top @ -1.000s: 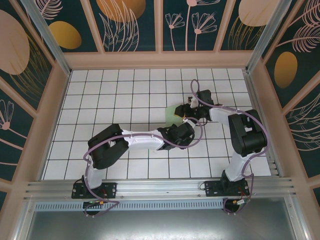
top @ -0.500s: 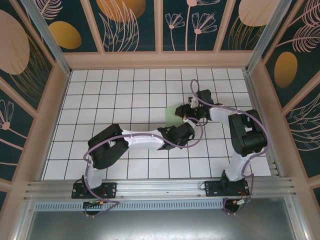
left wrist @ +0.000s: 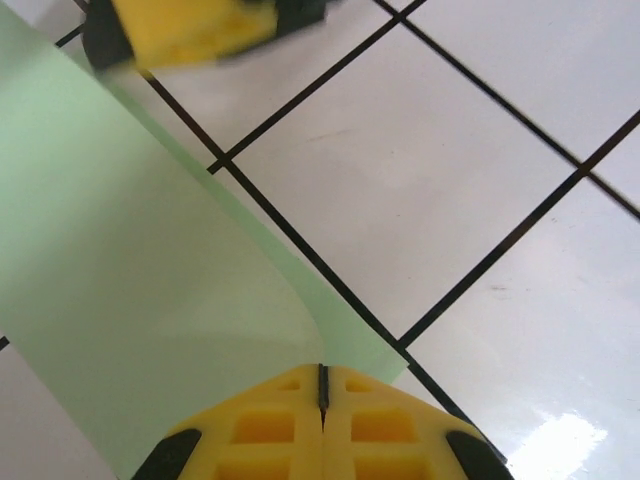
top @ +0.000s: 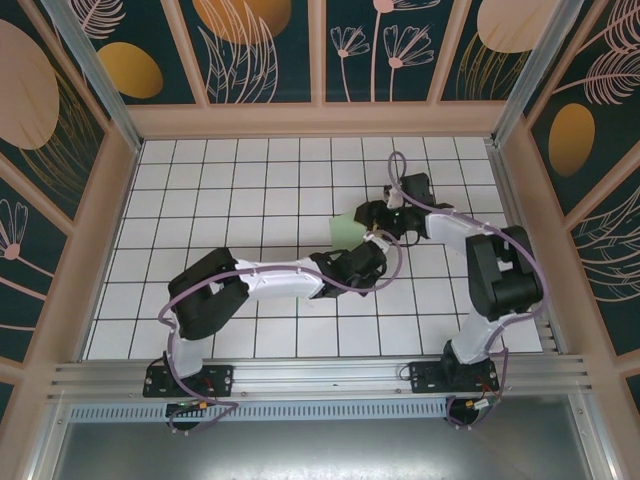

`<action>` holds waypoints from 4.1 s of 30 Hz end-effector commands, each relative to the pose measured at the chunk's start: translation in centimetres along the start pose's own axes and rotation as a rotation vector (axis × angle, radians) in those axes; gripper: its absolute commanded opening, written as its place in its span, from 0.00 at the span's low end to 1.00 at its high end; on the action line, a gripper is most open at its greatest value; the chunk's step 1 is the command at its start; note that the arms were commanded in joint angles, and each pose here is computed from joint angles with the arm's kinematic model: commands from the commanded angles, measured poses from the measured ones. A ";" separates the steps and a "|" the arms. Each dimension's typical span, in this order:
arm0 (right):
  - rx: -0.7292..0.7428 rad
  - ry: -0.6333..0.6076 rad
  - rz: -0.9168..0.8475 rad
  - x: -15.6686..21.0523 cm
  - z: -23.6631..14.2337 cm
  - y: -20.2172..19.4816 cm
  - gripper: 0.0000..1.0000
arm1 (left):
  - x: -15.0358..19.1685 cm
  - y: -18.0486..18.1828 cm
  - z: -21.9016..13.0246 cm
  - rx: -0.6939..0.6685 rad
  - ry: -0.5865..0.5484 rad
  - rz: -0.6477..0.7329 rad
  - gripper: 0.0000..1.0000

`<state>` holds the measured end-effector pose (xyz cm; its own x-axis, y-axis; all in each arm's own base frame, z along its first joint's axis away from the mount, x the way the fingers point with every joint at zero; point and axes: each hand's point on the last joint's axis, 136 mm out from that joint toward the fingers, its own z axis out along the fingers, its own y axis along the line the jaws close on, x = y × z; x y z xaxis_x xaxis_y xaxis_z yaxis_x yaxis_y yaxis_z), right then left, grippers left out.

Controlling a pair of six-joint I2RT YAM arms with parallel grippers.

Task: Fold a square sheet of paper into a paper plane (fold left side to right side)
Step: Fold the triangle a second time at the center of the table.

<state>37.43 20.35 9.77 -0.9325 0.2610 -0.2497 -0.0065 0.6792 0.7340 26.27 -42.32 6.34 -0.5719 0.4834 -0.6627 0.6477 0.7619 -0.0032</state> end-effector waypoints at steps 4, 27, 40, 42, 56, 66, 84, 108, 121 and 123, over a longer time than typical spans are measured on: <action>0.007 -0.234 -0.074 -2.4 -6.3 0.8 0.68 | -2.3 1.2 -2.1 0.180 -0.057 -0.203 0.00; 0.153 0.052 0.008 11.0 -0.1 -5.7 0.00 | -1.3 3.9 -0.5 0.450 0.015 -0.527 0.00; 0.327 0.128 0.032 12.9 0.1 -9.8 0.00 | 0.3 5.6 0.5 0.347 0.072 -0.464 0.00; 0.340 0.144 0.033 13.3 0.1 -10.2 0.00 | 0.5 6.0 0.7 0.340 0.079 -0.457 0.00; 0.370 0.166 0.035 14.2 -0.2 -11.1 0.00 | 0.9 8.8 2.3 0.247 0.083 -0.429 0.00; 0.375 0.170 0.038 14.4 -0.3 -11.3 0.00 | 1.3 9.5 3.6 0.198 0.096 -0.416 0.00; 0.388 0.174 0.039 14.6 -0.5 -11.5 0.00 | 1.7 10.4 4.2 0.143 0.101 -0.404 0.00; 0.371 0.175 0.034 14.5 -0.4 -11.2 0.00 | 3.6 10.5 5.0 0.131 0.147 -0.397 0.00; 0.046 -0.024 -0.020 8.4 -1.9 -3.2 0.00 | 4.5 10.0 5.5 0.150 0.179 -0.386 0.00; 0.000 -0.042 -0.016 7.4 -1.3 -2.2 0.00 | 4.5 10.0 5.5 0.152 0.180 -0.386 0.00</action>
<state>28.36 18.54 5.17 -0.9313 0.2561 -0.2591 0.0198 0.7457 0.6660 33.51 -35.62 1.62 -0.8380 0.2137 -0.5021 0.4310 0.8235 -0.3689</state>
